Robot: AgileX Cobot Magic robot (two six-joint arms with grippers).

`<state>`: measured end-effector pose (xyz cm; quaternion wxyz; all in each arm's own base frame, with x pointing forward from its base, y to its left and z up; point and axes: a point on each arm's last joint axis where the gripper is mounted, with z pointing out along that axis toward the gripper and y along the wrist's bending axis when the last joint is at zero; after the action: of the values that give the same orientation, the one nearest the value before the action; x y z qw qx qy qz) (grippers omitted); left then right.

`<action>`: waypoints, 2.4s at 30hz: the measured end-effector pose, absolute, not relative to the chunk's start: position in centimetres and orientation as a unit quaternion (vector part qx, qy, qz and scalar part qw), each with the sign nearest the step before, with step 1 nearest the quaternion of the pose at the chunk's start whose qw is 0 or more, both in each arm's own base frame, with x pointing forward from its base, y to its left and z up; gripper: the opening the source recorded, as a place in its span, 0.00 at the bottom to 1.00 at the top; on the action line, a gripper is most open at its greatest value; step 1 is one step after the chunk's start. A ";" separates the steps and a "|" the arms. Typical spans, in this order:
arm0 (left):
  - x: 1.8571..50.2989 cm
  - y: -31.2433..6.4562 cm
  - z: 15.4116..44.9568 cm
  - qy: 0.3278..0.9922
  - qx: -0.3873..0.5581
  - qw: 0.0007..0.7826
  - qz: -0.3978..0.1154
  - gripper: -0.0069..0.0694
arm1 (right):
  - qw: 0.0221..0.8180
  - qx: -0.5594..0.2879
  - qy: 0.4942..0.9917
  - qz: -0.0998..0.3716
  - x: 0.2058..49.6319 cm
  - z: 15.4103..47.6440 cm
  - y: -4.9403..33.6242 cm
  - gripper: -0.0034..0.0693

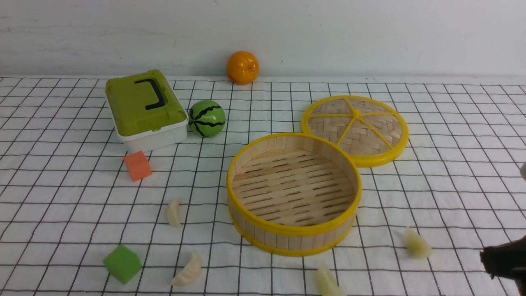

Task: Put the dumplings into the steamer on the table with the white tablecloth.
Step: 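Reach for and grasp a dumpling on the table with the left gripper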

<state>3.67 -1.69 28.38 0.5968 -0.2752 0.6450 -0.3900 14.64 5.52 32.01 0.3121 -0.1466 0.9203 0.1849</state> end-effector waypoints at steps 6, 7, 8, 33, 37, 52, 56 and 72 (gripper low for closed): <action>6.6 -1.8 32.6 0.809 -0.189 0.504 -0.236 0.15 | 0.322 -0.157 0.916 0.183 15.7 33.2 5.7 0.04; 8.3 -1.6 33.1 0.855 -0.162 0.455 -0.188 0.08 | 0.315 -0.156 0.918 0.185 15.9 33.0 5.8 0.04; 9.4 -1.4 33.5 0.878 -0.143 0.427 -0.163 0.07 | 0.313 -0.157 0.919 0.185 16.1 32.9 5.8 0.04; 32.6 -11.3 25.1 0.987 -0.011 0.152 -0.051 0.49 | 0.300 -0.160 0.922 0.187 16.1 32.7 5.9 0.06; 34.3 -11.7 23.0 0.983 -0.048 0.171 -0.055 0.79 | 0.299 -0.160 0.922 0.188 16.1 32.7 5.9 0.07; 38.4 -12.4 17.0 0.985 -0.059 0.163 -0.010 0.66 | 0.291 -0.159 0.924 0.188 16.0 32.2 5.9 0.09; 38.3 -12.3 16.7 0.987 -0.058 0.152 -0.004 0.34 | 0.287 -0.158 0.925 0.190 15.9 32.0 5.9 0.09; 36.3 -25.7 32.0 0.949 0.125 0.268 -0.108 0.34 | 0.302 -0.153 0.919 0.200 15.7 32.4 6.0 0.10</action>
<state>36.29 -25.74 31.97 0.2682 0.1251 0.9490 -0.1084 15.71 6.00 32.42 0.3019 -0.1527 0.9194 0.2005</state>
